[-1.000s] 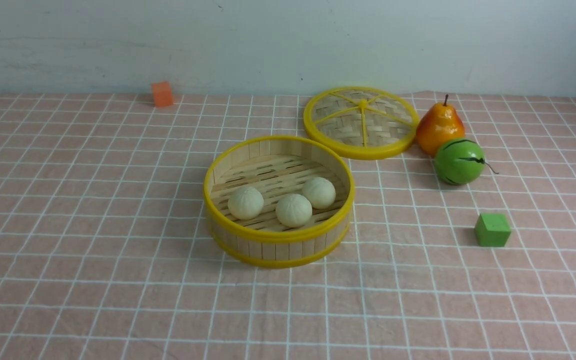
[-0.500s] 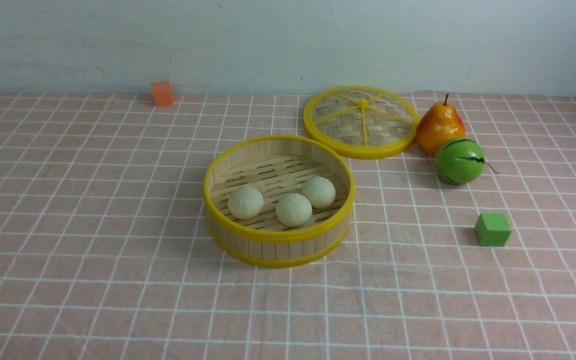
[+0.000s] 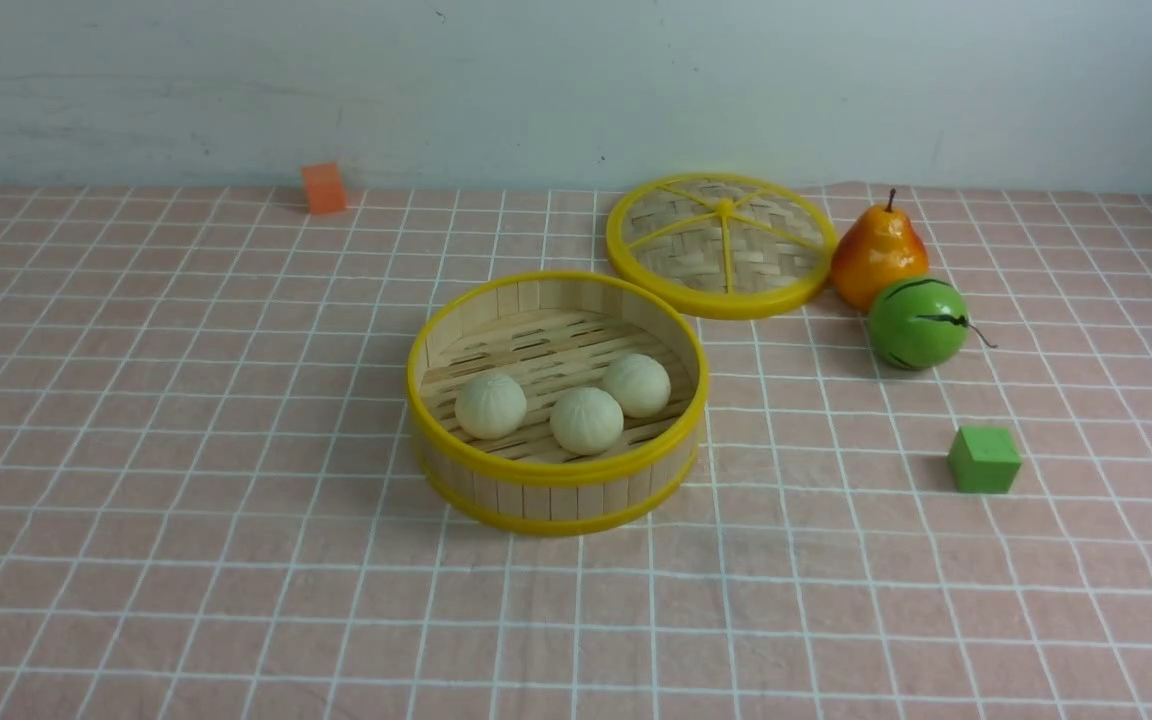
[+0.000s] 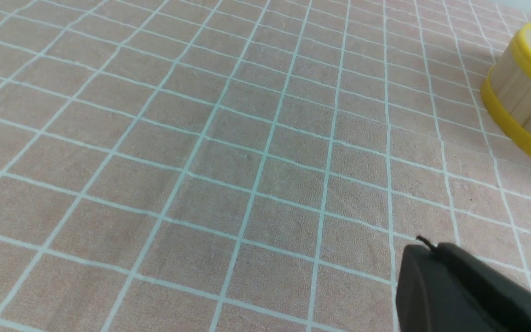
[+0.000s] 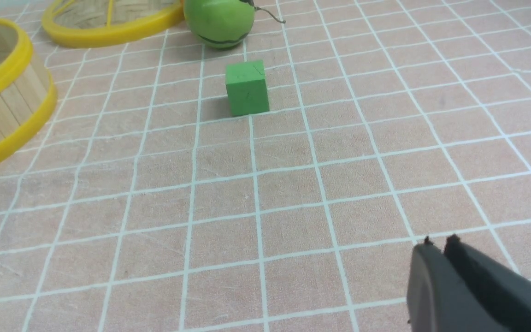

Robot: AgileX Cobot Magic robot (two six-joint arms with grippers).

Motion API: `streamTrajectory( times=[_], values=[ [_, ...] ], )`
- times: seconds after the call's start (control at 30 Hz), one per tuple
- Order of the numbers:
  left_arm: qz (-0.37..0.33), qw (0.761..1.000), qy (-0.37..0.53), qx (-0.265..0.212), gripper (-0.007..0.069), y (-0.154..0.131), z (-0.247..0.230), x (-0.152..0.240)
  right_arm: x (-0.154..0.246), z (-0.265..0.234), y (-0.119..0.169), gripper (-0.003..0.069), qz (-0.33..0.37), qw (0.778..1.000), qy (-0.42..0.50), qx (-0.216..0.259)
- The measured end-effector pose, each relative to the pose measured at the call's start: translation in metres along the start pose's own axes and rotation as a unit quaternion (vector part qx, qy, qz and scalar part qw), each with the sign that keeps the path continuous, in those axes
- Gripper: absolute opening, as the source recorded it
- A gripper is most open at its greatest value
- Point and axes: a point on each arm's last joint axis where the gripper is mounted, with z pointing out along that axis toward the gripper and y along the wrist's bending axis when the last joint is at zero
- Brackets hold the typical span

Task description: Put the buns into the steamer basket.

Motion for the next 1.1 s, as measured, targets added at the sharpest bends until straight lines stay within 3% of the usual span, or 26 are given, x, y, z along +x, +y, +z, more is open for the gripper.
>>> streamTrajectory(
  times=[1.1],
  values=[
    [0.0, 1.0, 0.0, 0.0, -0.0009, 0.0, 0.0, 0.0, 0.0, 0.0, 0.0, 0.008, 0.0, 1.0, 0.0, 0.0]
  ],
)
